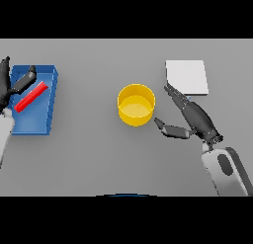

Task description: Pick up the red beaker and tilt it to pour out 1 green nut into yellow bowl. Pick up the yellow bowl and place it on the metallic measuring scale.

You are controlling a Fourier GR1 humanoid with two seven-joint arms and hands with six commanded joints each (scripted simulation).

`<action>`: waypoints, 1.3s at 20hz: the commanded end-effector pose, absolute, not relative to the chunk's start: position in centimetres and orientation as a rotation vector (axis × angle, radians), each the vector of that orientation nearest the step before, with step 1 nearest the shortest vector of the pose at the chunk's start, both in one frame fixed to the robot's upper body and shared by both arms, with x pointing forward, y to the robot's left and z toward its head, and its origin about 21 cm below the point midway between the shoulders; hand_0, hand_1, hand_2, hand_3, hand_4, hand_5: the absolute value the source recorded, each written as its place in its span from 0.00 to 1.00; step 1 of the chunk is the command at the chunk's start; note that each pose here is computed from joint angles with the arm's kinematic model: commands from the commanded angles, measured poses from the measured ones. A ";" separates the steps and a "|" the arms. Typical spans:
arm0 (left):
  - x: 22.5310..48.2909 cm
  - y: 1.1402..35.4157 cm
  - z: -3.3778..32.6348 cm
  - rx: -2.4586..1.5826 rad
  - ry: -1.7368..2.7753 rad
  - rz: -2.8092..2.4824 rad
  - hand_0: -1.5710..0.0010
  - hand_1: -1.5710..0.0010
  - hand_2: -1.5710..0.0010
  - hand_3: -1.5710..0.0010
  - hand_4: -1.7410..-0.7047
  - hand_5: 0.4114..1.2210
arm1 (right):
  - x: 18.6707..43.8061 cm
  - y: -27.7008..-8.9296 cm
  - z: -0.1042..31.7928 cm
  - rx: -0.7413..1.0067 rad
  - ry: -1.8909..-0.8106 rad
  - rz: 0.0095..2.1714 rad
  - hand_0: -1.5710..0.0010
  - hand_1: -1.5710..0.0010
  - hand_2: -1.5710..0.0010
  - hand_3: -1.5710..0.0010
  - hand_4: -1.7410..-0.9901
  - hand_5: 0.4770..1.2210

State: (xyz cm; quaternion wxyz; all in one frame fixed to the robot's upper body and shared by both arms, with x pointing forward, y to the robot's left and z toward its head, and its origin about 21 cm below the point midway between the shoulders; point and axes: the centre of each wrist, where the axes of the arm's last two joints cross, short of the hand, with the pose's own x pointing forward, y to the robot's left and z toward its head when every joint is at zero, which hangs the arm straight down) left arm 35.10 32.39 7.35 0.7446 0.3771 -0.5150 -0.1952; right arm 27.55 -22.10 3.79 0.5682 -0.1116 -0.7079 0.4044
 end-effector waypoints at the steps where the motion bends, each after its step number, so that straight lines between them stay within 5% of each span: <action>1: 35.1 32.2 7.4 0.827 -1.134 -0.427 0.99 0.99 0.99 0.99 0.97 0.32 | 28.2 -21.8 4.8 -0.289 -1.678 1.056 1.00 1.00 1.00 1.00 0.82 0.26; 8: 35.3 32.5 7.8 0.846 -1.110 -0.428 1.00 1.00 1.00 1.00 0.97 0.35 | 32.1 -20.0 6.5 -0.363 -1.581 1.626 1.00 1.00 1.00 1.00 0.69 0.28; 13: 35.0 32.5 7.3 0.841 -1.107 -0.436 1.00 1.00 1.00 1.00 0.96 0.36 | 33.6 -17.8 6.8 -0.388 -1.468 1.927 1.00 1.00 1.00 1.00 0.70 0.31; 23: 34.5 32.8 7.4 0.845 -1.115 -0.441 1.00 1.00 1.00 1.00 0.96 0.35 | 35.8 -13.3 5.9 -0.355 -1.297 2.121 1.00 1.00 1.00 1.00 0.65 0.34; 26: 34.5 33.0 7.4 0.847 -1.111 -0.424 1.00 1.00 1.00 1.00 0.96 0.35 | 36.3 -13.2 6.0 -0.355 -1.262 2.162 1.00 1.00 1.00 1.00 0.64 0.35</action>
